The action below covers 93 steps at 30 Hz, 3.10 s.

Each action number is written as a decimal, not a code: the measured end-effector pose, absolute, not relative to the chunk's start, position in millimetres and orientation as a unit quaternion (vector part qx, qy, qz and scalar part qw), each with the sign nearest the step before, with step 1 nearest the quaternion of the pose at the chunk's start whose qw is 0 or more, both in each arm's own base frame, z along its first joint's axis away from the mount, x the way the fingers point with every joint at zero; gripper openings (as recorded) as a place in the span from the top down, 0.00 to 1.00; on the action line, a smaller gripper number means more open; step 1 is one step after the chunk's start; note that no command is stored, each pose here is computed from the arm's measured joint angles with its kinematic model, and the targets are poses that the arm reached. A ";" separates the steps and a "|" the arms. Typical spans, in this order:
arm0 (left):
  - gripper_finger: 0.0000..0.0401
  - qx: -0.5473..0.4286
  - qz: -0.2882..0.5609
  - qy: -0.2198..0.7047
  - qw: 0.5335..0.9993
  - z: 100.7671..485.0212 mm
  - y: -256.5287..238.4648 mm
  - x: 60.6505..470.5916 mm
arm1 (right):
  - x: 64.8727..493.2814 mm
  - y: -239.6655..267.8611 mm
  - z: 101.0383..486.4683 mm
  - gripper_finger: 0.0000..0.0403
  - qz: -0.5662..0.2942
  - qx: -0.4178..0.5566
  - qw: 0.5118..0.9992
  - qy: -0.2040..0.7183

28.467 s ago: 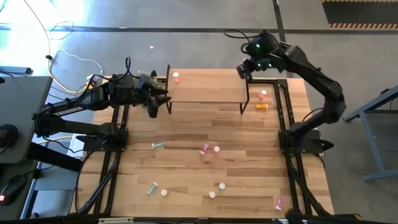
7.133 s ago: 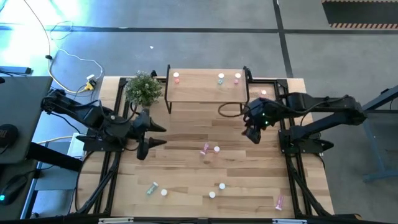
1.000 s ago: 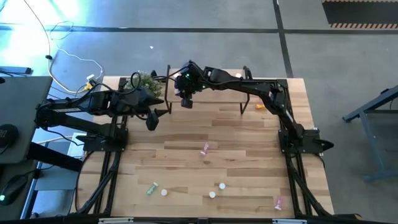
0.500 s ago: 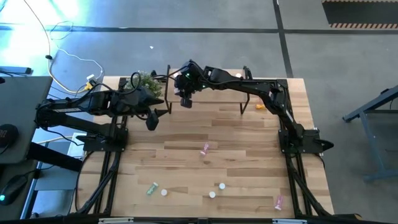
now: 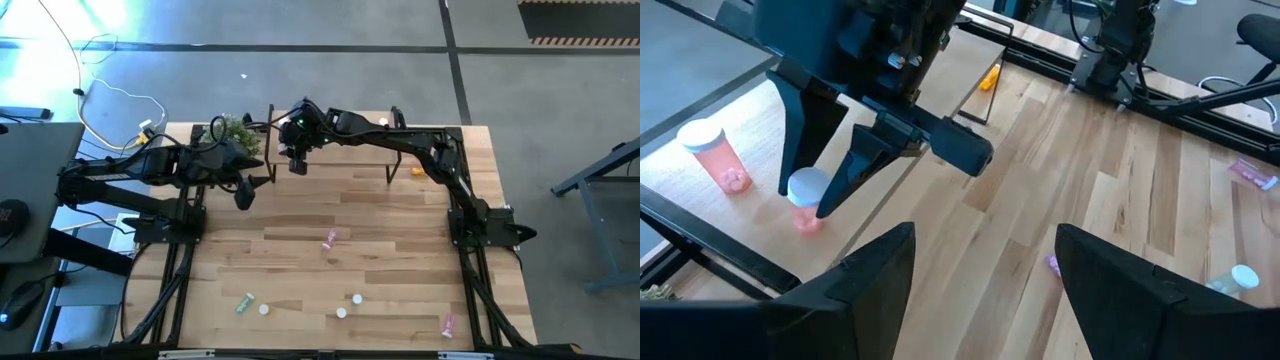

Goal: Pick and place medicine bottles onto shelf by color
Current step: Put the bottom pink pill bottle on the shelf aligned with the other pink pill bottle

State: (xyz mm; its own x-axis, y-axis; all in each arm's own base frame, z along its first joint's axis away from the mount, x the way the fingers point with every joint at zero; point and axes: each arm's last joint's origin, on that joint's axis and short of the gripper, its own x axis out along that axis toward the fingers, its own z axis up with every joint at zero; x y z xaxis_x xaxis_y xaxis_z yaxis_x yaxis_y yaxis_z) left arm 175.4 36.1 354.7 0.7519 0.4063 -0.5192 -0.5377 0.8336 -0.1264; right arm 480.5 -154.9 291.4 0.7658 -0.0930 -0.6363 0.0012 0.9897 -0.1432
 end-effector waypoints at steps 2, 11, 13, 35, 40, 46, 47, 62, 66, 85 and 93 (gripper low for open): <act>0.42 -0.135 0.255 0.244 0.926 354.6 36.1 175.4 | 480.5 -155.1 291.2 0.74 -0.028 -0.068 0.937 0.342; 0.42 -0.138 0.246 0.246 0.927 354.4 35.5 175.5 | 480.5 -155.9 290.5 0.74 -0.044 -0.062 0.935 0.346; 0.42 -0.138 0.246 0.246 0.927 354.4 35.5 175.6 | 480.6 -156.0 290.3 0.72 -0.049 -0.063 0.935 0.347; 0.42 -0.138 0.246 0.246 0.927 354.3 35.5 175.5 | 479.7 -160.7 286.5 0.57 -0.086 -0.072 0.926 0.360; 0.42 -0.140 0.246 0.246 0.927 354.3 35.5 175.4 | 472.8 -159.5 296.1 0.57 -0.096 -0.047 0.926 0.363; 0.42 -0.111 0.240 0.254 0.930 354.1 36.1 175.8 | 461.6 -154.1 317.5 0.57 -0.106 -0.010 0.927 0.359; 0.42 -0.105 0.241 0.257 0.930 353.6 37.2 176.6 | 459.6 -153.5 322.8 0.57 -0.109 -0.003 0.928 0.357; 0.42 0.014 0.214 0.353 0.911 329.4 75.1 202.9 | 402.5 -141.3 418.1 0.57 -0.237 0.044 0.925 0.294; 0.42 0.027 0.188 0.376 0.907 320.0 89.2 209.9 | 385.7 -137.9 437.1 0.57 -0.265 0.037 0.924 0.275; 0.42 0.018 0.181 0.383 0.906 295.5 150.5 247.6 | 345.0 -160.6 460.4 0.57 -0.319 0.017 0.907 0.275; 0.42 0.006 0.171 0.387 0.906 291.5 169.7 255.3 | 334.5 -177.0 457.2 0.57 -0.340 0.026 0.893 0.293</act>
State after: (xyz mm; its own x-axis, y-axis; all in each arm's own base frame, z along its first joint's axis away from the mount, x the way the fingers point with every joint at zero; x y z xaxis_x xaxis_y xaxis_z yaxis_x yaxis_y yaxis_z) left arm 255.3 169.7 291.5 0.6418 0.3145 -0.6994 -0.3053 0.9414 0.1432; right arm 334.5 -177.0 457.2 0.5975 -0.5914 -0.5416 0.6224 0.7678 -0.1519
